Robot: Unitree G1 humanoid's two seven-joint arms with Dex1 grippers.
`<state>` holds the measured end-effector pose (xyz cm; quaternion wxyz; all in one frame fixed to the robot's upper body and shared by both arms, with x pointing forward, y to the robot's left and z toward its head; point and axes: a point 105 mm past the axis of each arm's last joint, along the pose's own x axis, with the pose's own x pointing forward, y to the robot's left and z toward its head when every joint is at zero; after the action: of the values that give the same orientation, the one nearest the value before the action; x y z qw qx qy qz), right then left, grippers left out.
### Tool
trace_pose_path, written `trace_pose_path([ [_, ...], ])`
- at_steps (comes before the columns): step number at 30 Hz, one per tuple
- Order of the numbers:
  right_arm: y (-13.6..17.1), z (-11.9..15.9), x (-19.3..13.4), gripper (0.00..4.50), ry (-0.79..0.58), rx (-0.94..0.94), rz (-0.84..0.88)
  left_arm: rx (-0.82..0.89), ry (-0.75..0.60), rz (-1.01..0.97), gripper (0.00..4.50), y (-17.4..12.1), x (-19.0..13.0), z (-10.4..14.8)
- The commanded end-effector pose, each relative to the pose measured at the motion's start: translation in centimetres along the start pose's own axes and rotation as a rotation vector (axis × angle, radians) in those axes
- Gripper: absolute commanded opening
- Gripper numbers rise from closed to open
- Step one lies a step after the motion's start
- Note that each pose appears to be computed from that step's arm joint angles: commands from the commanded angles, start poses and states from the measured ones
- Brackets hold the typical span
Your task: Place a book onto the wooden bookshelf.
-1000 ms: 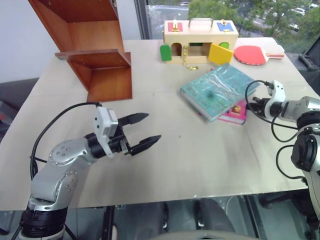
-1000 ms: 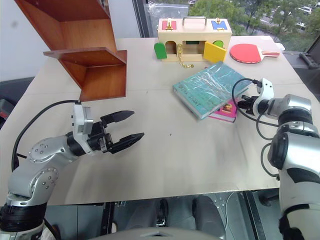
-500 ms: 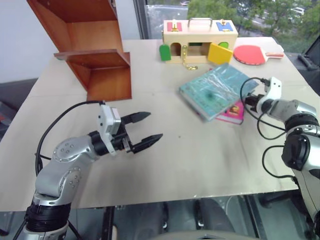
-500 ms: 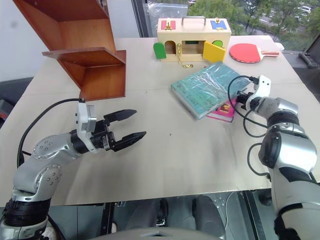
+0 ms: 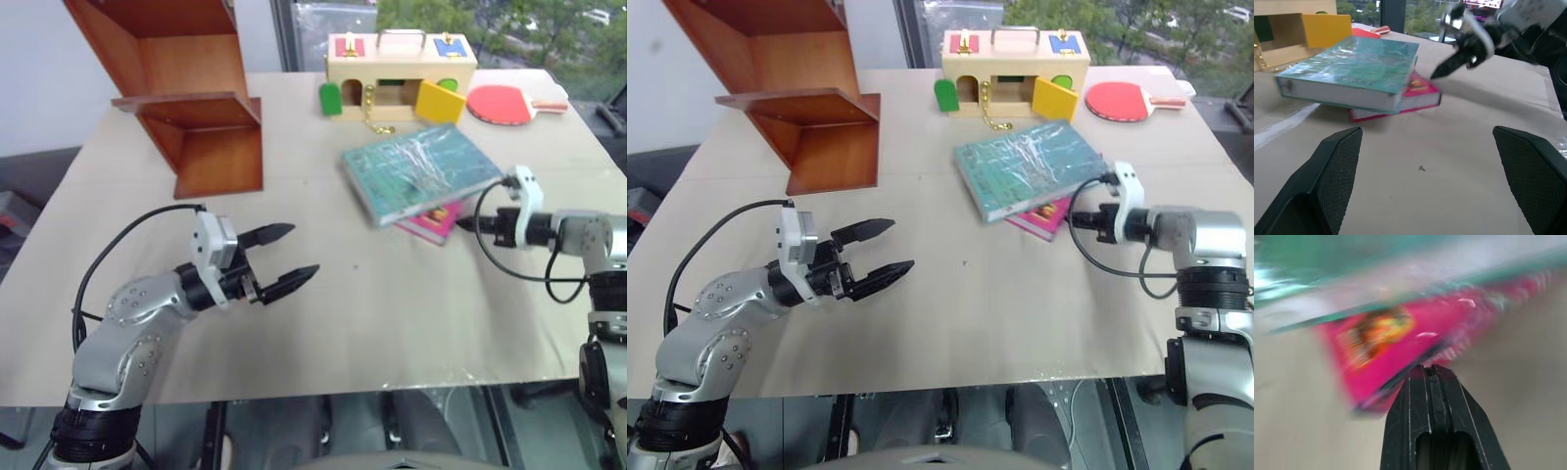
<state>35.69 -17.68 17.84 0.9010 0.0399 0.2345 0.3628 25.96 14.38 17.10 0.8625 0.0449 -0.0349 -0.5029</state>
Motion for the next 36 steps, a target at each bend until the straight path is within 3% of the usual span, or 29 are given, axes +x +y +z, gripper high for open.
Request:
trace_pose_path([
  [1,3.0,4.4,1.5,0.02,-0.088,-0.185,-0.011,0.037,-0.024,-0.006,4.5,0.2,0.2,0.8],
  [6,2.9,7.0,5.9,0.02,-0.111,-0.268,-0.098,0.042,-0.03,-0.008,4.5,0.4,0.4,0.9],
  [13,2.0,3.0,11.0,0.02,0.097,-0.544,-0.088,0.044,-0.037,0.02,4.5,0.1,0.1,0.8],
  [20,2.7,-0.2,7.7,0.02,0.26,-0.691,0.073,0.038,-0.033,0.053,4.5,-0.3,-0.5,0.7],
  [24,1.6,-0.8,5.0,0.02,0.313,-0.743,0.028,0.036,-0.034,0.052,4.5,-0.3,-0.3,0.6],
  [28,6.3,4.2,4.8,0.02,0.038,-0.674,0.105,0.035,-0.04,0.045,4.5,0.0,0.0,0.6],
  [33,11.1,3.8,7.2,0.02,0.031,-0.73,0.199,0.036,-0.038,0.025,4.5,0.4,0.1,0.5],
  [36,12.4,3.1,9.7,0.02,0.064,-0.756,0.186,0.046,-0.027,0.025,4.5,1.0,-0.2,0.5],
])
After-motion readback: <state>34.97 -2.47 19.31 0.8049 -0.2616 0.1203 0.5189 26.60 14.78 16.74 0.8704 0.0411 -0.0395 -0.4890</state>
